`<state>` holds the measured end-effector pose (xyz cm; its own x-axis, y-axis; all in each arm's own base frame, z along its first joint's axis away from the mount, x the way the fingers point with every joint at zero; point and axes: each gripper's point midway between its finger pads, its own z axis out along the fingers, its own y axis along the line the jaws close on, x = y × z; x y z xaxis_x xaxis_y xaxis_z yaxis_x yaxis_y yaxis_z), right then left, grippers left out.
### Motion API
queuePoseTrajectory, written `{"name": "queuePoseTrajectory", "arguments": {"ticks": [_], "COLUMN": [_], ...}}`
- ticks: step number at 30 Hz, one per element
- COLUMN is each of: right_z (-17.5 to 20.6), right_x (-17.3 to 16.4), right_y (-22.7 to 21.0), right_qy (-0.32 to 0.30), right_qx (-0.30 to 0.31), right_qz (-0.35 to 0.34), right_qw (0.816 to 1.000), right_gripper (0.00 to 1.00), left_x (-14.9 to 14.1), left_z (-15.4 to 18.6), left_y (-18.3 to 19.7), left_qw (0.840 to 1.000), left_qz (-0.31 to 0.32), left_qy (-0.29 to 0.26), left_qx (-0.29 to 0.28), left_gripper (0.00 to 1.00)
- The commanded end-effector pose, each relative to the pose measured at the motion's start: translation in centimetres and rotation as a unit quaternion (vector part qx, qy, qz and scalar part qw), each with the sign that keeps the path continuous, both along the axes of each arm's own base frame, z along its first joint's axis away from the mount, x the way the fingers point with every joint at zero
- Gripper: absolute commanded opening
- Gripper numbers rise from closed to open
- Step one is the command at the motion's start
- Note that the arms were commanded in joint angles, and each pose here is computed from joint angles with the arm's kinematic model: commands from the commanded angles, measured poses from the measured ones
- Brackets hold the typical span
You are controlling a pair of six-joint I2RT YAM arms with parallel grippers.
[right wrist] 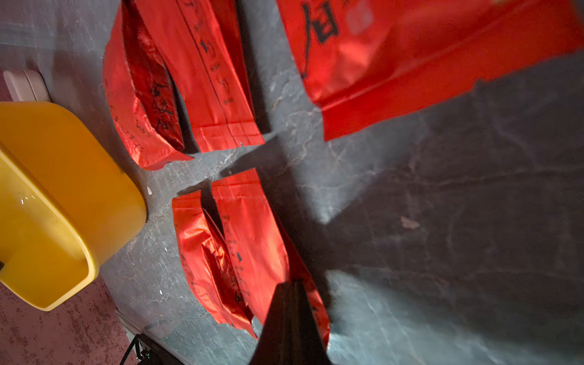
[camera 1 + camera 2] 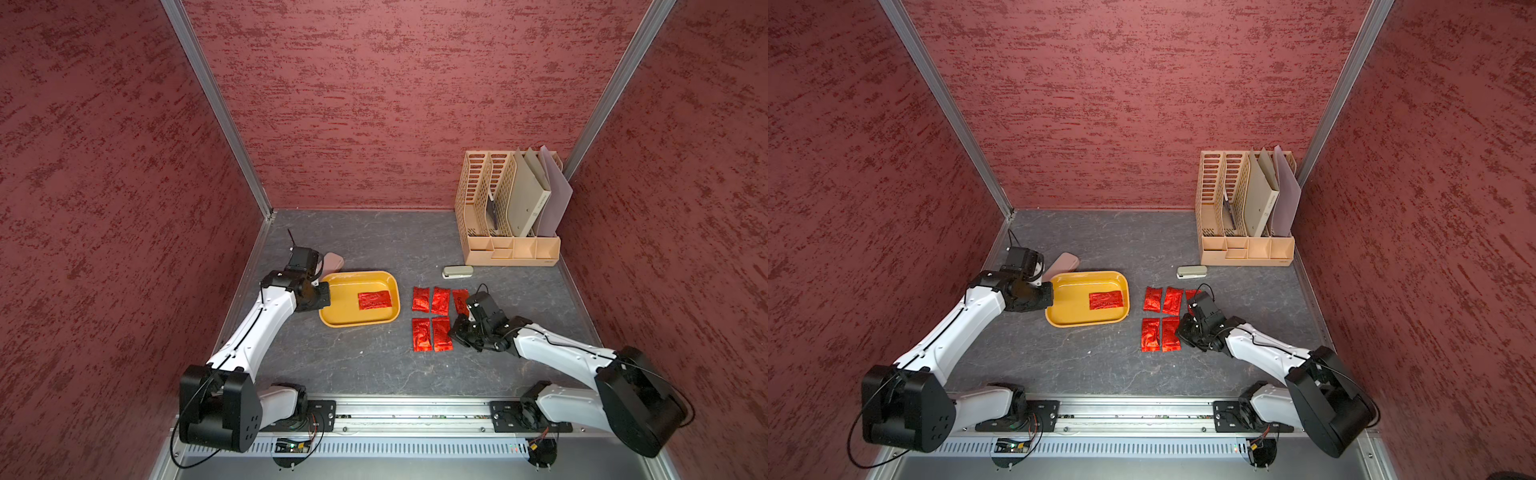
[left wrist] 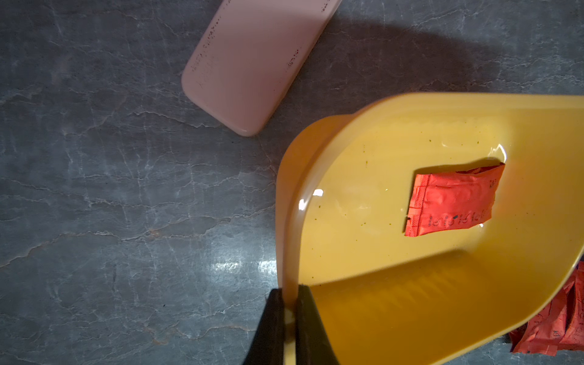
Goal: Take the tea bags out of the storage box
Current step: Place the tea bag at the center of the board.
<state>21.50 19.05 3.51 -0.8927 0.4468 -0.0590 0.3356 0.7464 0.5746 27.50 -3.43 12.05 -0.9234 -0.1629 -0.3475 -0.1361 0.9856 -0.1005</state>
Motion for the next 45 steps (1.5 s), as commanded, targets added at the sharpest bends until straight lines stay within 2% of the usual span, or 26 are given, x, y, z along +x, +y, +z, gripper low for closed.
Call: {"name": "queuePoseTrajectory", "arguments": {"ticks": [1,4,7,14,17,21,36,41,45], "right_z": [-0.5,-0.6,-0.8,-0.3,-0.4,-0.3,0.5,2.5,7.5], "right_x": [-0.3,-0.4,-0.6,-0.6,-0.6,-0.5,0.0,0.5,2.4], "right_y": [-0.5,-0.2,-0.2,-0.6,-0.5,-0.4,-0.3,-1.3,-0.3], "right_qy": [0.005,0.013,0.018,0.012,0.015,0.014,0.005,-0.025,-0.115], "right_qx": [-0.015,-0.014,-0.015,-0.025,-0.025,-0.024,-0.028,-0.062,-0.065], "right_qz": [-0.005,0.003,0.004,0.005,0.009,0.009,0.014,0.024,0.078], "right_qw": [1.000,1.000,1.000,1.000,1.000,1.000,0.999,0.997,0.988], "right_gripper": [0.00,0.00,0.06,0.07,0.14,0.18,0.25,0.33,0.33], "left_x": [0.7,0.7,0.7,0.7,0.7,0.7,0.7,0.7,0.7], "left_z": [0.5,0.5,0.5,0.4,0.5,0.4,0.4,0.4,0.5], "left_y": [0.0,0.0,0.1,0.1,0.1,0.1,0.0,0.2,0.1], "left_qw": [1.000,1.000,1.000,1.000,1.000,1.000,1.000,1.000,1.000], "left_qz": [0.002,0.003,0.004,0.004,0.003,0.003,0.003,0.006,0.005], "left_qy": [-0.012,-0.010,-0.010,-0.009,-0.009,-0.009,-0.007,-0.008,-0.010], "left_qx": [-0.005,-0.004,-0.003,-0.004,-0.005,-0.005,-0.007,-0.003,-0.003], "left_gripper": [0.00,0.00,0.00,0.00,0.00,0.00,0.00,0.00,0.00]}}
